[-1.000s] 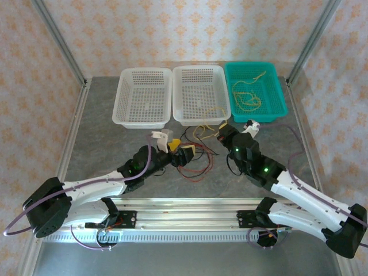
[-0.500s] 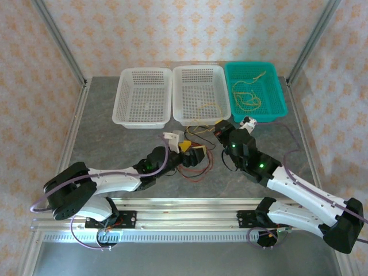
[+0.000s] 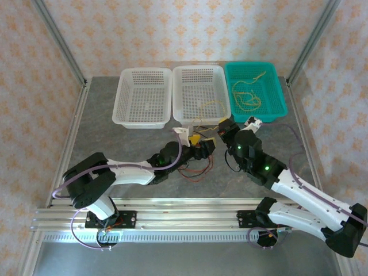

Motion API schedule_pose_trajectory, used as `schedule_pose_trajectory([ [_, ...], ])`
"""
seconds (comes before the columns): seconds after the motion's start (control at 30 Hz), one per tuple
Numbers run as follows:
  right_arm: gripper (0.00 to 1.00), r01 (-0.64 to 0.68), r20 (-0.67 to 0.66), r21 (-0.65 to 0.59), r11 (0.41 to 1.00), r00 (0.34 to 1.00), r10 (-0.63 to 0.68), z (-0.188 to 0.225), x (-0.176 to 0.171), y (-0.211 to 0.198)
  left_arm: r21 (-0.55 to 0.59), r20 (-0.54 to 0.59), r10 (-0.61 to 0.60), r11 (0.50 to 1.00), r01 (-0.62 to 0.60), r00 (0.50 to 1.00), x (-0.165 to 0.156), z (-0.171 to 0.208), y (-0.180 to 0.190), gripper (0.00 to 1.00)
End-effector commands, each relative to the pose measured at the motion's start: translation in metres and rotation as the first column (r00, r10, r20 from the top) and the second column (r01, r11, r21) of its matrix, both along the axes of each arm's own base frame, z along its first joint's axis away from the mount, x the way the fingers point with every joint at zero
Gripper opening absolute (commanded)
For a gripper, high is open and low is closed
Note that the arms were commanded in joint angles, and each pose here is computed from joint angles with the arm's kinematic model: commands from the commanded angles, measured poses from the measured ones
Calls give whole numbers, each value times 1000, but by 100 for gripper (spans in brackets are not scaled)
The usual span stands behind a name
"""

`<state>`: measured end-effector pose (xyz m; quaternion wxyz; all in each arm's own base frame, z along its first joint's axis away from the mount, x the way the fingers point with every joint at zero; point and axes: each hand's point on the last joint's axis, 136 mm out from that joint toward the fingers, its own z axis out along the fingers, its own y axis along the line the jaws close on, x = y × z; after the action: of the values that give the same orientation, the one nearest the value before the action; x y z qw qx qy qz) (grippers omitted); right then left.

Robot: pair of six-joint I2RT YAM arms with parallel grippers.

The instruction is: Untangle the cables

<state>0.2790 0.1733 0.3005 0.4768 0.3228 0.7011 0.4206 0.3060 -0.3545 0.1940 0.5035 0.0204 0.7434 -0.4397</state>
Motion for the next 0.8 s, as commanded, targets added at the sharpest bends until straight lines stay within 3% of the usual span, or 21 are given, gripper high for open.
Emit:
schedule_pose_trajectory([
  [0.0, 0, 38, 30, 32, 999, 999, -39, 20, -3, -10, -66, 41, 32, 997, -29, 999, 6, 25, -7, 89],
  [0.2, 0, 44, 32, 40, 998, 998, -46, 23, -6, -15, -44, 73, 53, 998, -50, 996, 13, 32, -10, 78],
  [0.57, 0, 105, 31, 19, 994, 994, -106, 21, -10, -32, -21, 79, 76, 997, -75, 994, 17, 30, -8, 33],
  [0.77, 0, 163, 38, -35, 986, 986, -162, 22, -9, -45, 10, 89, 50, 999, -51, 995, 13, 28, -9, 14],
])
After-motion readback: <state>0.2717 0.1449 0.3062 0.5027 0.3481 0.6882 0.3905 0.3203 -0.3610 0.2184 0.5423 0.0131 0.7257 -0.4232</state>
